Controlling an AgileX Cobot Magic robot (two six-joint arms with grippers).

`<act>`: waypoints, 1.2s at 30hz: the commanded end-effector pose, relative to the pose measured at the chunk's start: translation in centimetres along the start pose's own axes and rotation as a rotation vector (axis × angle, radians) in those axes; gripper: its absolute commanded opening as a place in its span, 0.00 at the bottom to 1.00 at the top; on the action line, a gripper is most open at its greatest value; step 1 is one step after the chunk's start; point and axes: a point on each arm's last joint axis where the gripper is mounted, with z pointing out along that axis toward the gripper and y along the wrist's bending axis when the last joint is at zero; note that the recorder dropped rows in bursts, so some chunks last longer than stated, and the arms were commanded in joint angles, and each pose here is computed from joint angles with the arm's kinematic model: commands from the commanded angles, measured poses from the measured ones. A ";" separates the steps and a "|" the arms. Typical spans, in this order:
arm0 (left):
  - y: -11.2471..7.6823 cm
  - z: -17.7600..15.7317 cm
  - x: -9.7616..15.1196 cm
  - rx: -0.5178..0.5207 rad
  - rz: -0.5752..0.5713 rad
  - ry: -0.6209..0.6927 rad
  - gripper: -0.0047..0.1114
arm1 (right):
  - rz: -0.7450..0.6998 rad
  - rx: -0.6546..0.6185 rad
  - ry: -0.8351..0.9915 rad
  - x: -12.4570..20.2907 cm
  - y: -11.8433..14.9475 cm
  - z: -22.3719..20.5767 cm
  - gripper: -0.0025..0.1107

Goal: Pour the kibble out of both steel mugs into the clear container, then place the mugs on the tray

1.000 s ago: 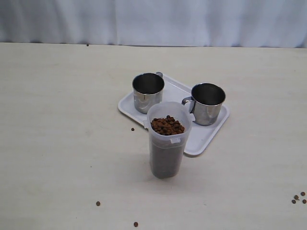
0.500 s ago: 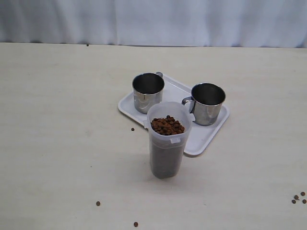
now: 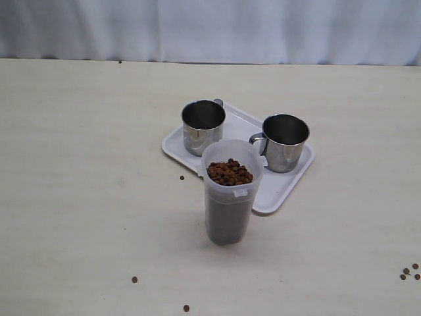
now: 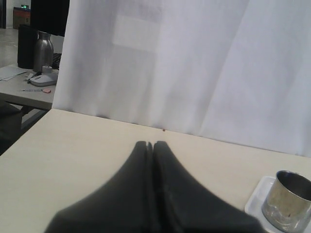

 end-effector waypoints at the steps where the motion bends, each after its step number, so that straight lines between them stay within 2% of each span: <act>1: 0.0 0.0 0.0 0.004 -0.006 -0.011 0.04 | 0.005 -0.001 0.001 0.1 0.0 0.0 0.06; 36: 0.0 0.0 0.0 0.002 0.014 -0.009 0.04 | 0.005 -0.001 0.001 0.1 0.0 0.0 0.06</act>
